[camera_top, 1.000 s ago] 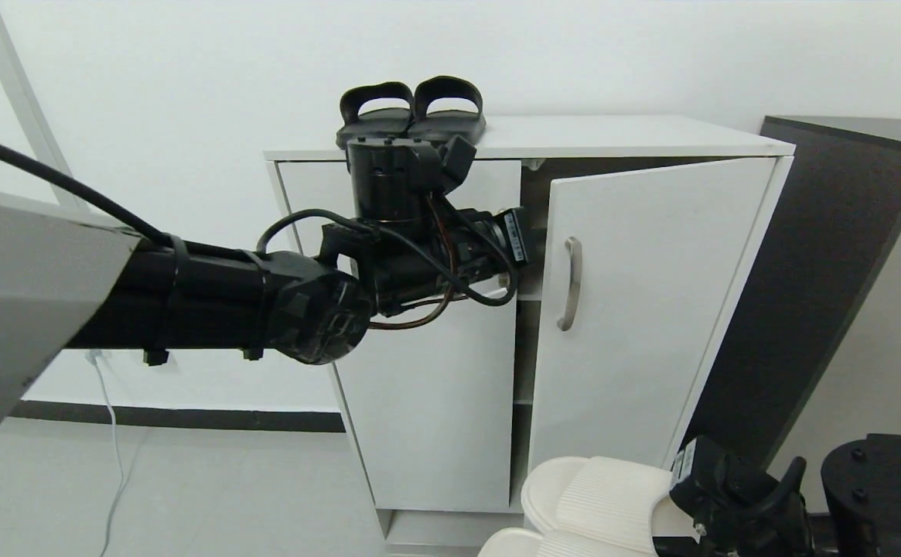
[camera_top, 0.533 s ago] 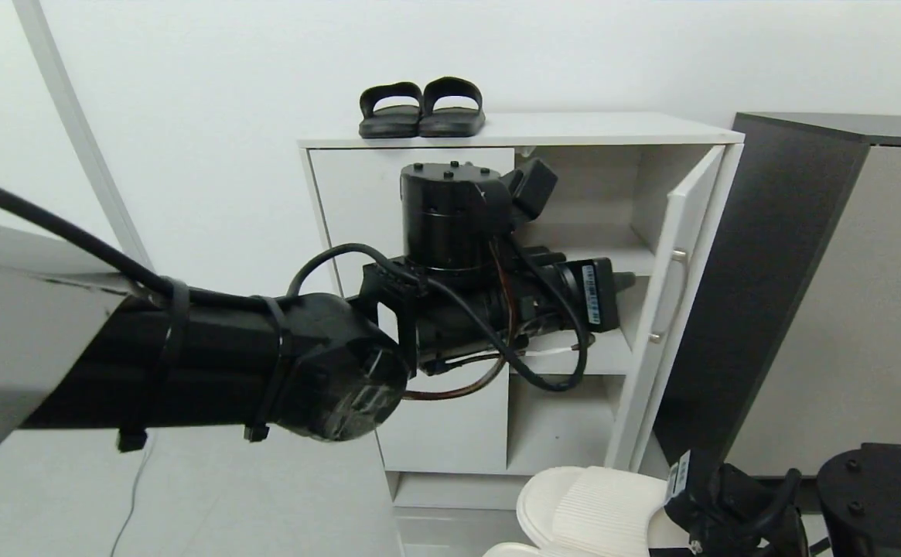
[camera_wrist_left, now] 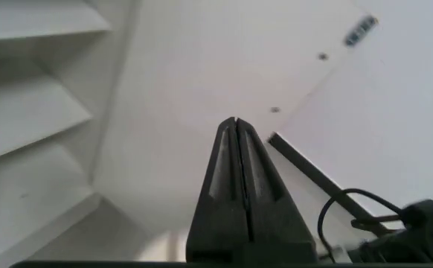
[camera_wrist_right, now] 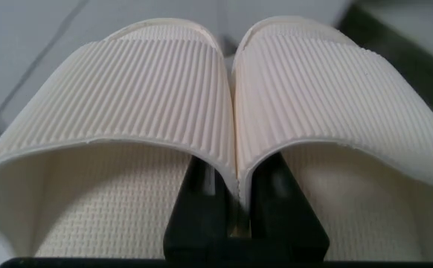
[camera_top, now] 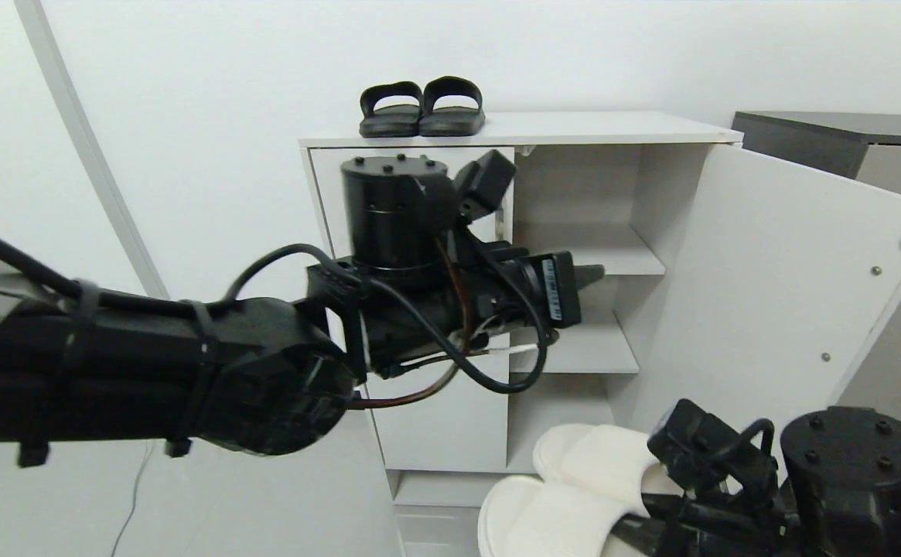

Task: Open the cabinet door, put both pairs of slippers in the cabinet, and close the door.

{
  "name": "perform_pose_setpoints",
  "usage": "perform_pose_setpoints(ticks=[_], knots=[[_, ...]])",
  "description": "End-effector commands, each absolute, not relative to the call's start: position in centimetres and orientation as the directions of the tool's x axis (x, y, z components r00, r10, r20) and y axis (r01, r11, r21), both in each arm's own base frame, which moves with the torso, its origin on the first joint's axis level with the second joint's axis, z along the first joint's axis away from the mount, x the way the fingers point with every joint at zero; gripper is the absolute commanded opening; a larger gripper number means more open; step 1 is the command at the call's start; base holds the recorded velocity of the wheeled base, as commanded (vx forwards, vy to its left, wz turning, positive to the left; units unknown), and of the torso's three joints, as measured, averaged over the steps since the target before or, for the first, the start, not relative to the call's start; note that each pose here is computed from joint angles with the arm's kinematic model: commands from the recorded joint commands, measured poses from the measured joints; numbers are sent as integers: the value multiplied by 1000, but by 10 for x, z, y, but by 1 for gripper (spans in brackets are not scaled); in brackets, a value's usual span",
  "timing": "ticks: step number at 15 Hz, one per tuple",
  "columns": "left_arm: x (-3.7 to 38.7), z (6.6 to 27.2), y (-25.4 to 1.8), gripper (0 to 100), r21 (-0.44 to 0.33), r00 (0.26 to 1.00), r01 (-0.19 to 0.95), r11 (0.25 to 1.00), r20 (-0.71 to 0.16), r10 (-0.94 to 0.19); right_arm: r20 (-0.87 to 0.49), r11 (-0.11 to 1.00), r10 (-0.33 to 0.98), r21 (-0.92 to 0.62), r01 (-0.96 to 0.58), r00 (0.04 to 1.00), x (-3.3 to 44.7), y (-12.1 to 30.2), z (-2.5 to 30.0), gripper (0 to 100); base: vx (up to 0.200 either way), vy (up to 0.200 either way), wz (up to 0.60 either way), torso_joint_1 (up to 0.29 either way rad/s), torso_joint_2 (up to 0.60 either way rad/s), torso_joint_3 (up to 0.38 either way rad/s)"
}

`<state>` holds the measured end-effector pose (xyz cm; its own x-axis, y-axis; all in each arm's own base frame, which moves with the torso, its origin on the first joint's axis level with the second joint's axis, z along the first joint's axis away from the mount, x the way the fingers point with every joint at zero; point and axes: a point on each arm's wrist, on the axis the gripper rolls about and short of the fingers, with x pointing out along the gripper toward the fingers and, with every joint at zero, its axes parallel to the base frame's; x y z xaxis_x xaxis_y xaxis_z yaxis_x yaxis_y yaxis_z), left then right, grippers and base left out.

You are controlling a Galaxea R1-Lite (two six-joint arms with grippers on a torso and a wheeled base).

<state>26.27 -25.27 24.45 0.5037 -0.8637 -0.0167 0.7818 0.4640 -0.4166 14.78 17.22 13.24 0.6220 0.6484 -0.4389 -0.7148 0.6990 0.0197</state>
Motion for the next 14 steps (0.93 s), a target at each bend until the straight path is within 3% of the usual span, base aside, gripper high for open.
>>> perform_pose_setpoints(ticks=[1,4,7,9,10,11,14], knots=[[247,273,-195,0,-395,605,742,542,44,-795,-436,814,530,22,-580,727,179,186,128,0,0,0,0,0,0,0],[205,281,-132,0,-306,782,598,741,21,-622,-380,944,319,45,-327,868,218,211,125,0,0,0,0,0,0,0],[140,283,-85,0,-242,862,498,832,35,-506,-344,984,176,46,-171,922,239,217,124,0,0,0,0,0,0,0],[105,271,-60,0,-188,932,352,917,-24,-363,-334,985,173,51,-166,927,240,216,125,0,0,0,0,0,0,0],[95,266,-51,0,-170,949,307,936,-24,-315,-332,985,174,52,-166,927,240,216,126,0,0,0,0,0,0,0],[81,257,-33,0,-142,981,191,971,-1,-194,-332,985,174,50,-167,927,239,216,125,0,0,0,0,0,0,0],[55,224,-9,0,-110,1000,-28,994,-1,28,-328,988,153,41,-148,932,240,217,125,0,0,0,0,0,0,0]])
